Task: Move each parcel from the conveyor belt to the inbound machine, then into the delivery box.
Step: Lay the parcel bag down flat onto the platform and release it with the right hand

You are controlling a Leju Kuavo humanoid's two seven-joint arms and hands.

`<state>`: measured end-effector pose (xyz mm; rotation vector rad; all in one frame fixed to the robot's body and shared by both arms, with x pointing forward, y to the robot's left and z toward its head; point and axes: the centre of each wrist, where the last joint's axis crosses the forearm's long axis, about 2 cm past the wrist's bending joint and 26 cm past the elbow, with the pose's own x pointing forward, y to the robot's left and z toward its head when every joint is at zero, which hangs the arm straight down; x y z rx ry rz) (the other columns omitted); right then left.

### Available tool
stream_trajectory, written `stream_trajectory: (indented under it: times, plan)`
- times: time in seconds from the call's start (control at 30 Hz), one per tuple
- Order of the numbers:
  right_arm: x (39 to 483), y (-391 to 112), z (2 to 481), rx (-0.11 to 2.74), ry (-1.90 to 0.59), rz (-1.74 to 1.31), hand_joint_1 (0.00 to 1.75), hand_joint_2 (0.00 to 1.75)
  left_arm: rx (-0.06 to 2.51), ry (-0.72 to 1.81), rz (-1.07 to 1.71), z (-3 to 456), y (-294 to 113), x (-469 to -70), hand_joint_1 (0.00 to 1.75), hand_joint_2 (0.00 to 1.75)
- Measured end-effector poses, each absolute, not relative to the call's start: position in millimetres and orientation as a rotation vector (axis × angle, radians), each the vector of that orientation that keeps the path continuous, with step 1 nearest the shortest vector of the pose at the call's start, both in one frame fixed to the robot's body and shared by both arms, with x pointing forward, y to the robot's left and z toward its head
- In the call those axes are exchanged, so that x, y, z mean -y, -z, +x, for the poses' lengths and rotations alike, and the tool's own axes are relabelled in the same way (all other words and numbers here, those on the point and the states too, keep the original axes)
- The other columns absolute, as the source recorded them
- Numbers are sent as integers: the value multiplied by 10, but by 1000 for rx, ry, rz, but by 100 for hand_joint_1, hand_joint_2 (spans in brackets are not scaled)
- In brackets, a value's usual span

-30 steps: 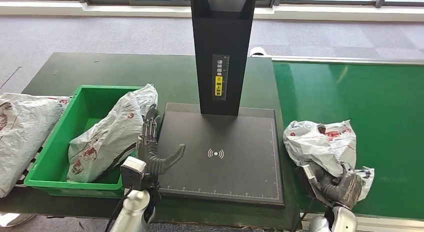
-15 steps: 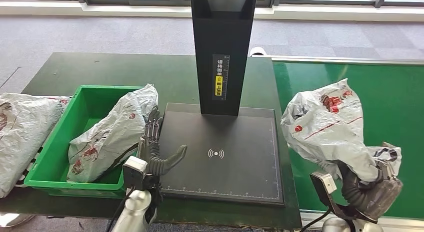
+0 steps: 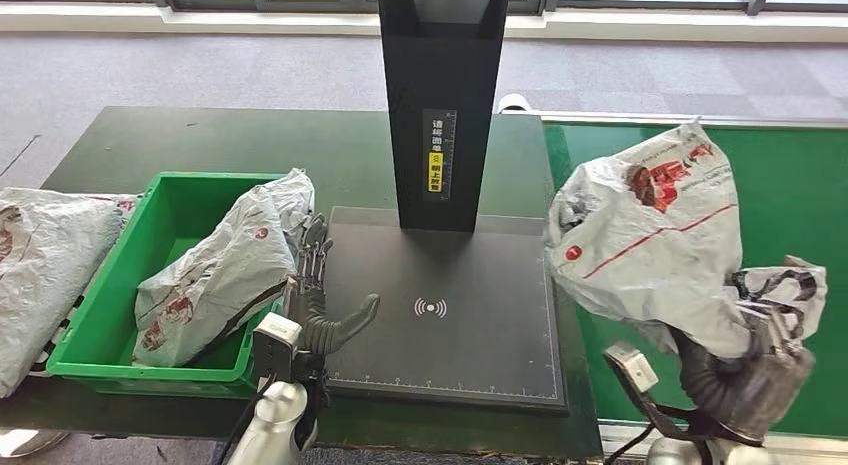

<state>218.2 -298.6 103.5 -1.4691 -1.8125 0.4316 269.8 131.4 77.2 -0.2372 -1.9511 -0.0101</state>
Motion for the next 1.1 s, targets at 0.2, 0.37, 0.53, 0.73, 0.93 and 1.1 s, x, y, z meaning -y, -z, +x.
stream_trajectory:
  times: [0.2,0.37,0.53,0.73,0.93,1.1]
  plan:
    - [2334,-613,2385,1669,-749,-1158,175,175,1952,6,-242,2698,-775,-1314,0,175]
    - [2005,-339,2407,1637,-890,-943,175,175,1961,1,-236,2701,-793,-1326,0,175]
    - [1891,-184,2393,1596,-964,-817,175,175,1972,-3,-234,2707,-818,-1336,0,175]
    - [1858,-119,2381,1594,-981,-730,175,175,1980,0,-232,2711,-834,-1340,0,175]
    - [1834,-113,2377,1642,-969,-654,175,175,1980,1,-234,2711,-835,-1340,0,175]
    - [1818,-110,2371,1648,-978,-644,175,175,1981,2,-234,2711,-836,-1340,0,175]
